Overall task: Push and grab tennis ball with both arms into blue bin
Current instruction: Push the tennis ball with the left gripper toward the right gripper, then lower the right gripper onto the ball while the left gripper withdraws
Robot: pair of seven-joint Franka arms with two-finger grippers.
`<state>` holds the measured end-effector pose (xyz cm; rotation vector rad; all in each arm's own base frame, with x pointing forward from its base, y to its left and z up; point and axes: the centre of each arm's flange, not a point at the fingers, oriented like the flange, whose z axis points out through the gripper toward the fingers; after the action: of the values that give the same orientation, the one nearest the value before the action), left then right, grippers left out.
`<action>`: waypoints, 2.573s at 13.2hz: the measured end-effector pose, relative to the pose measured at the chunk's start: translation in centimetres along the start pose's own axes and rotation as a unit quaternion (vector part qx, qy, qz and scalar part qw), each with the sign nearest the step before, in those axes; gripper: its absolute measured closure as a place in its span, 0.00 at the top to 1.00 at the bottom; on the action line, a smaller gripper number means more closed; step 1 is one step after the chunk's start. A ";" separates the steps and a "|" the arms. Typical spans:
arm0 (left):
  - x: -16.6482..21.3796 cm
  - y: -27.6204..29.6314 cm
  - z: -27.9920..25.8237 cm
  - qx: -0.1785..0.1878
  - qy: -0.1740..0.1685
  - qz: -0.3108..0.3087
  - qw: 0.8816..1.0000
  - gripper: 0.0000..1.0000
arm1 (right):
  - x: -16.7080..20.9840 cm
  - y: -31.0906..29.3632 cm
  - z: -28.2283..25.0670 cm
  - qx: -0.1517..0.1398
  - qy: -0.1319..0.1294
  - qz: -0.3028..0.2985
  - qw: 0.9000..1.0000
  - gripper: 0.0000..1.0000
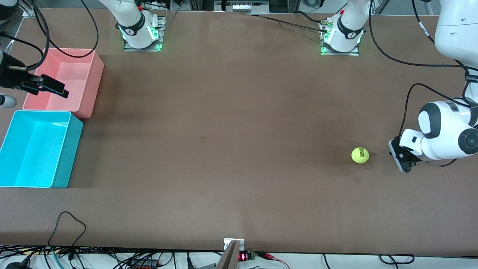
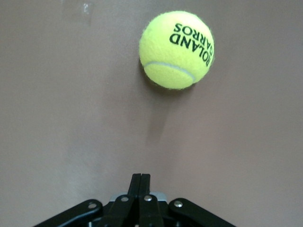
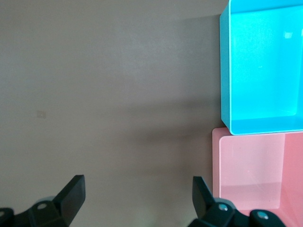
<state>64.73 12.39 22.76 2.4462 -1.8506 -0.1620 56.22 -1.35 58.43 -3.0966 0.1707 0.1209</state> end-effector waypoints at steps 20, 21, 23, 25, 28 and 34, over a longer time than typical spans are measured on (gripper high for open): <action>14.8 -0.8 -8.0 0.023 -0.025 0.029 0.999 0.01 | -4.9 -4.5 25.4 -0.017 -0.109 -0.085 0.990 1.00; 14.3 -1.2 -8.8 0.030 -0.023 0.022 0.999 0.01 | -6.3 -4.6 26.8 -0.019 -0.118 -0.089 0.989 1.00; 14.0 -1.7 -11.2 0.033 -0.022 -0.008 0.999 0.01 | -8.9 -5.1 29.5 -0.024 -0.138 -0.099 0.985 1.00; 14.2 -1.7 -14.3 0.030 -0.022 -0.073 0.997 0.01 | -11.7 -6.3 31.9 -0.031 -0.153 -0.120 0.980 1.00; 14.3 -1.5 -16.6 0.030 -0.019 -0.167 0.985 0.01 | -16.2 -9.8 35.6 -0.047 -0.162 -0.170 0.971 1.00; 15.1 0.0 -19.5 0.020 -0.008 -0.380 0.925 0.01 | -19.6 -14.1 39.0 -0.030 -0.166 -0.201 0.965 1.00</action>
<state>71.24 -2.27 41.46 3.0476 -0.8056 -0.1775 35.45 16.37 21.60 -3.0297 -0.4751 0.6285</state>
